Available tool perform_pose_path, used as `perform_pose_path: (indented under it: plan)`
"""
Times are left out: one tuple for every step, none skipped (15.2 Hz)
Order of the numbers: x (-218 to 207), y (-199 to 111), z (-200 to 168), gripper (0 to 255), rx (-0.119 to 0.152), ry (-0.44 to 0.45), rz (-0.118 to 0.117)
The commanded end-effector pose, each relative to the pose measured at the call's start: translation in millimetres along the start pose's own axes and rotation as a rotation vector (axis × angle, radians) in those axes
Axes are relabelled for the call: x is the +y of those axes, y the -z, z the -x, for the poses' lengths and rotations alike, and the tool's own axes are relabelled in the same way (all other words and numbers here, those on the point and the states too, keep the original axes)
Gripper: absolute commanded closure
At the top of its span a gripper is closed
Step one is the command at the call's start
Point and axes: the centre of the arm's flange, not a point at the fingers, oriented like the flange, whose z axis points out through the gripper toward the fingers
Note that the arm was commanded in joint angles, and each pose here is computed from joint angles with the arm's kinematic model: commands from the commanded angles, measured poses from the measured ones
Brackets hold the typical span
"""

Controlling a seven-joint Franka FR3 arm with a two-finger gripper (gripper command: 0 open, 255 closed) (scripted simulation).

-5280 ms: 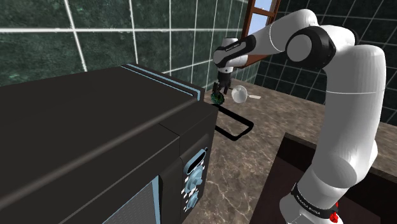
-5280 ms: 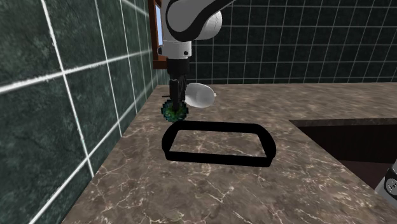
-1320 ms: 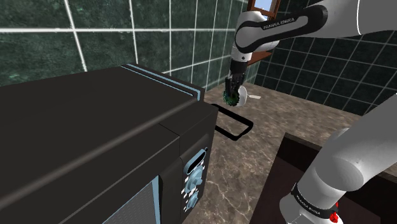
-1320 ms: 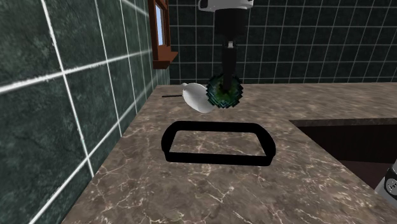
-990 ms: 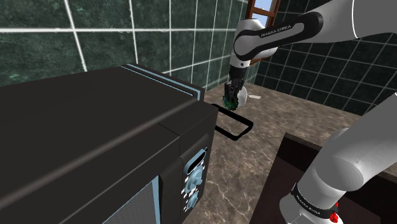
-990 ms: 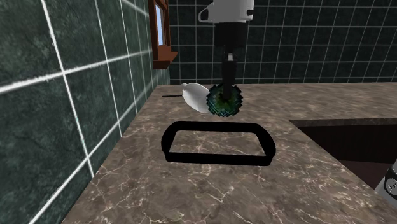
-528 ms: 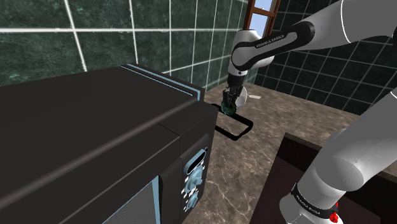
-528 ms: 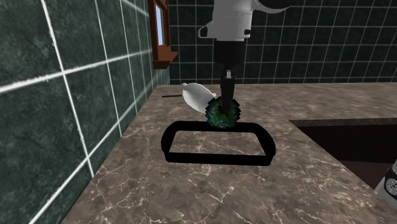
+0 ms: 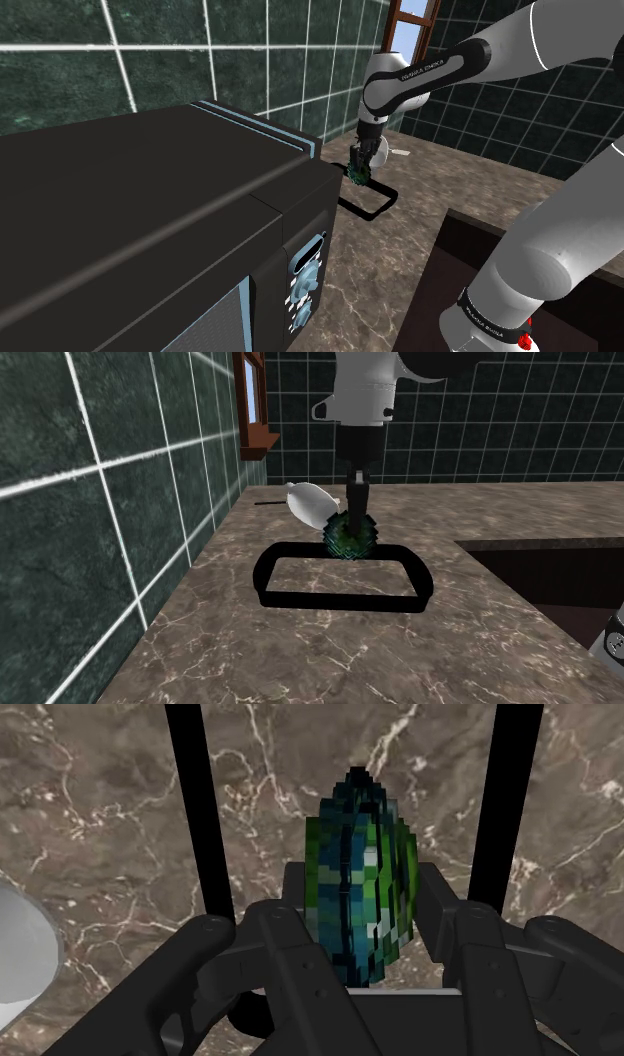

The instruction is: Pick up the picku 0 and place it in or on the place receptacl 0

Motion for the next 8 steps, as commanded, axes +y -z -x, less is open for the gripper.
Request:
perform_pose_path:
  plan:
    - [0.0, 0.1, 0.0, 255, 0.0, 0.0, 0.0]
    - [0.0, 0.1, 0.0, 0, 0.0, 0.0, 0.0]
    - [0.0, 0.1, 0.0, 0, 0.0, 0.0, 0.0]
    - [0.0, 0.1, 0.0, 0, 0.0, 0.0, 0.0]
    - [0.0, 0.1, 0.0, 0, 0.0, 0.0, 0.0]
    - [0.0, 0.1, 0.0, 0, 0.0, 0.0, 0.0]
    - [0.0, 0.1, 0.0, 0, 0.0, 0.0, 0.0]
    - [0.0, 13.3, 0.0, 0, 0.0, 0.0, 0.0]
